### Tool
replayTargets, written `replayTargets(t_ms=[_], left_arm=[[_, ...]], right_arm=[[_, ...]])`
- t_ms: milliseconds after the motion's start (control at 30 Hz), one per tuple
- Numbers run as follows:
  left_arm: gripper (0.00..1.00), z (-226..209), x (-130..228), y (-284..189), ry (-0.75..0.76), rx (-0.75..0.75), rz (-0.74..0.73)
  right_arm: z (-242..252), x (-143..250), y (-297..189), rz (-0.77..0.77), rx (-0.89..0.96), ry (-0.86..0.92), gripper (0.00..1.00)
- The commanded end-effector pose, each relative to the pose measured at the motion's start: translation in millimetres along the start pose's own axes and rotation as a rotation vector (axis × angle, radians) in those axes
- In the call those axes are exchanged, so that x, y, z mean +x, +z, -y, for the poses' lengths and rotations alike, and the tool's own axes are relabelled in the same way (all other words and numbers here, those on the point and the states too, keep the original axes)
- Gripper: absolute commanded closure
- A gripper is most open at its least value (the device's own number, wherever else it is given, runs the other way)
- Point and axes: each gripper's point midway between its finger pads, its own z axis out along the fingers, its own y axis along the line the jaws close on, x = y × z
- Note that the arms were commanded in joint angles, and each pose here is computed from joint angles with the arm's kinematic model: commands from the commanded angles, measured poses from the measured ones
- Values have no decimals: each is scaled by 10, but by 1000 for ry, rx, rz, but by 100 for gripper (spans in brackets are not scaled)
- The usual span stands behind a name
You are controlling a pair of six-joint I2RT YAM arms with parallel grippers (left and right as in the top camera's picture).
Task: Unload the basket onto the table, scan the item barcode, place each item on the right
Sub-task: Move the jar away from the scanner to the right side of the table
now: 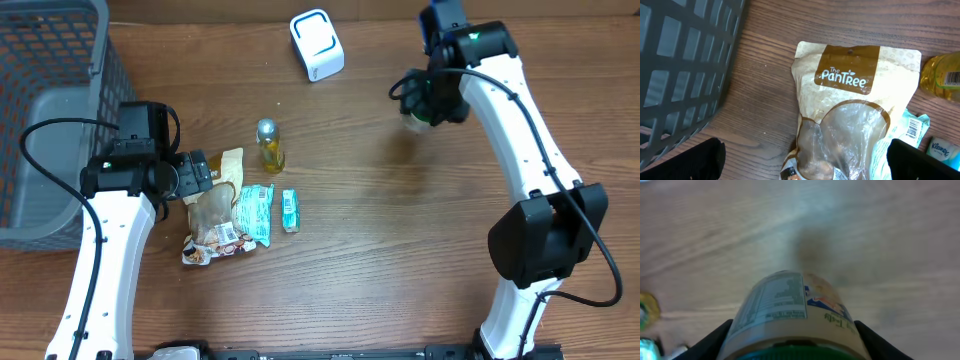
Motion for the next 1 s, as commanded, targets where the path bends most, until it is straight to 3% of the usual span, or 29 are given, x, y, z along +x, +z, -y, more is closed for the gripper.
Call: replayTargets(t_ms=[0,367,967], left_arm=[[0,10,-63,-44,11,7,16],[1,11,-64,-44,11,7,16],[0,11,-64,-44,11,7,16]], right_arm=[[193,37,-79,-25,21,50,95],[564,153,-27,-107,70,121,95],[1061,485,736,-222,121,220,89]])
